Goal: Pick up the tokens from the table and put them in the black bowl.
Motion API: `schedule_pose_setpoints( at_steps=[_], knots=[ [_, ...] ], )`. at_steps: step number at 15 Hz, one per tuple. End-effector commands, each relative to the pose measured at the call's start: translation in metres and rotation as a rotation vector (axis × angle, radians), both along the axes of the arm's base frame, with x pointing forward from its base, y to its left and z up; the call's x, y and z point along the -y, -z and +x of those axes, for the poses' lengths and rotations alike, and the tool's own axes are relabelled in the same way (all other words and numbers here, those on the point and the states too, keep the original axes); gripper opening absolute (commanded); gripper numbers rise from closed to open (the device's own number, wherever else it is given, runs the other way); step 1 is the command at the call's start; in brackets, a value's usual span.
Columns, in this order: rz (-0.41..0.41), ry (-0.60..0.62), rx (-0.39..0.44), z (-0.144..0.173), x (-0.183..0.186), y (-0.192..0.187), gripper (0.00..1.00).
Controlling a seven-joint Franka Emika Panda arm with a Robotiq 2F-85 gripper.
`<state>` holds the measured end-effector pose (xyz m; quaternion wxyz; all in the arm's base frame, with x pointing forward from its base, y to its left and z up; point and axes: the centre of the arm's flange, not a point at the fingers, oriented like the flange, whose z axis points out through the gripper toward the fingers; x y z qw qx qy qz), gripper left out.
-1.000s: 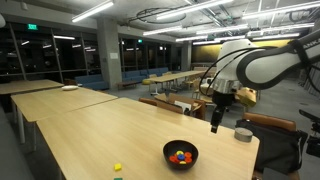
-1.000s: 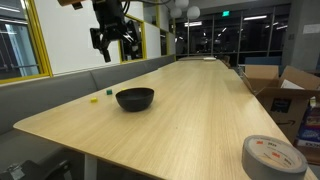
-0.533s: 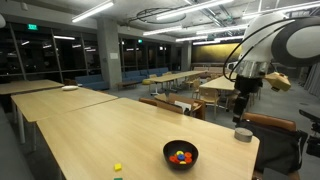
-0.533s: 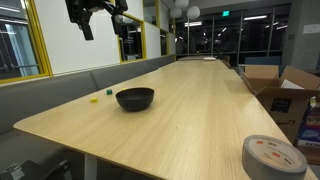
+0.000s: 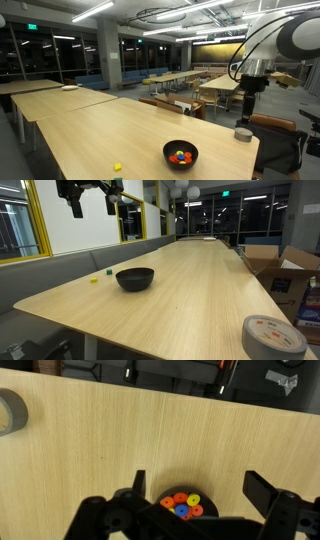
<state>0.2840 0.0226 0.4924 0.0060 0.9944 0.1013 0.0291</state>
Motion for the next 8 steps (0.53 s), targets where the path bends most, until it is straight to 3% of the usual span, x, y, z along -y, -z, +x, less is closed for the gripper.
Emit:
schedule_pose_setpoints(
  at_steps=[1,8],
  knots=[
    [0.0,0.0,-0.003,-0.0001,0.0003,0.001,1.0],
    [-0.001,0.0,-0.007,-0.0005,0.0001,0.0032,1.0]
  ],
)
